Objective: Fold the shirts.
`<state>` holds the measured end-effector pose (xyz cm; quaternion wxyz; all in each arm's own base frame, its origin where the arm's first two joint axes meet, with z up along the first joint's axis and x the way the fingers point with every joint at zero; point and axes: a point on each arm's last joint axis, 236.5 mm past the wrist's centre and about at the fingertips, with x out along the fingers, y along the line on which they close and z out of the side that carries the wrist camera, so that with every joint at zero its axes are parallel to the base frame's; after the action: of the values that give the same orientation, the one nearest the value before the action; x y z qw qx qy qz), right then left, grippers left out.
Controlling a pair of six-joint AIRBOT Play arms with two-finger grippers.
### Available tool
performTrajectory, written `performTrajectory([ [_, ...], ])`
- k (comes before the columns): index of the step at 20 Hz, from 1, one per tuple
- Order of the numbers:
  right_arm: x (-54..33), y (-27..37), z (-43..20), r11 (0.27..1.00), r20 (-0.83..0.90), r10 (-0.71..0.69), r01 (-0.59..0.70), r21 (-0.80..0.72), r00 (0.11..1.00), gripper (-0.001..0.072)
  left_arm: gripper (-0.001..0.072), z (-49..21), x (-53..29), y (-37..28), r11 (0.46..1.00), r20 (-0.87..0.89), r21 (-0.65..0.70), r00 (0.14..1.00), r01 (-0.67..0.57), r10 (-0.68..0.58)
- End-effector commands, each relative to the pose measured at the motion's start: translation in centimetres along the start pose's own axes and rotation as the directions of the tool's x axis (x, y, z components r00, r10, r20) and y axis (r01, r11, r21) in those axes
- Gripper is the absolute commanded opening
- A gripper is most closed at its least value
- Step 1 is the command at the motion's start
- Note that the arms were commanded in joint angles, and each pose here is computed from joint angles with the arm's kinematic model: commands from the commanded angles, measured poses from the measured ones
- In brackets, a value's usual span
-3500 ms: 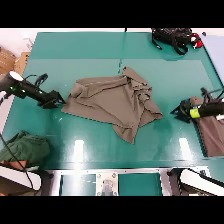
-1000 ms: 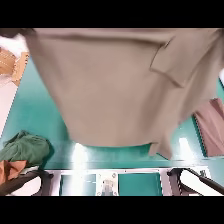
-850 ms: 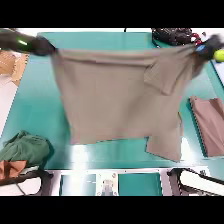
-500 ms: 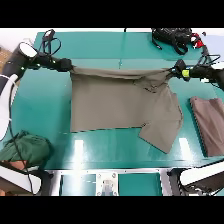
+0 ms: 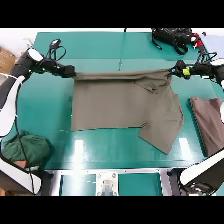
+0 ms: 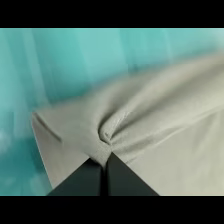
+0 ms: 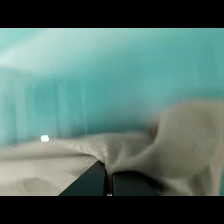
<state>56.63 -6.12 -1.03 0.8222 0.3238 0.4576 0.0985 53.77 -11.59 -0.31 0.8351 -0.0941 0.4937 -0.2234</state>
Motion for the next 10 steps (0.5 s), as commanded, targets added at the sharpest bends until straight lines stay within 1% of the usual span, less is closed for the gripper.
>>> performTrajectory([
  [1,-2.4,-1.4,-4.0,0.999,-0.204,-0.024,0.018,-0.033,0.979,0.0018,0.0023,-5.2,-0.6,-0.1,1.000,-0.221,-0.017,0.975,-0.002,-0.002],
  [3,-2.9,-2.7,-5.4,0.997,-0.262,-0.068,0.057,-0.048,0.963,0.0018,0.0023,-6.6,-0.8,0.2,0.999,-0.278,-0.046,0.961,-0.019,0.005],
  [5,-3.2,-4.7,-6.7,0.988,-0.312,-0.149,0.129,-0.084,0.938,0.0018,0.0023,-7.2,-0.6,-0.2,0.998,-0.300,-0.065,0.954,-0.017,-0.004],
  [8,-3.2,-6.6,-8.1,0.972,-0.356,-0.232,0.200,-0.123,0.905,0.0018,0.0023,-7.3,0.0,-1.3,0.999,-0.305,-0.048,0.952,-0.010,-0.005],
  [10,-2.9,-6.8,-8.7,0.970,-0.369,-0.239,0.207,-0.126,0.898,0.0018,0.0023,-8.1,0.9,-2.2,0.999,-0.334,-0.039,0.942,0.001,-0.014],
])
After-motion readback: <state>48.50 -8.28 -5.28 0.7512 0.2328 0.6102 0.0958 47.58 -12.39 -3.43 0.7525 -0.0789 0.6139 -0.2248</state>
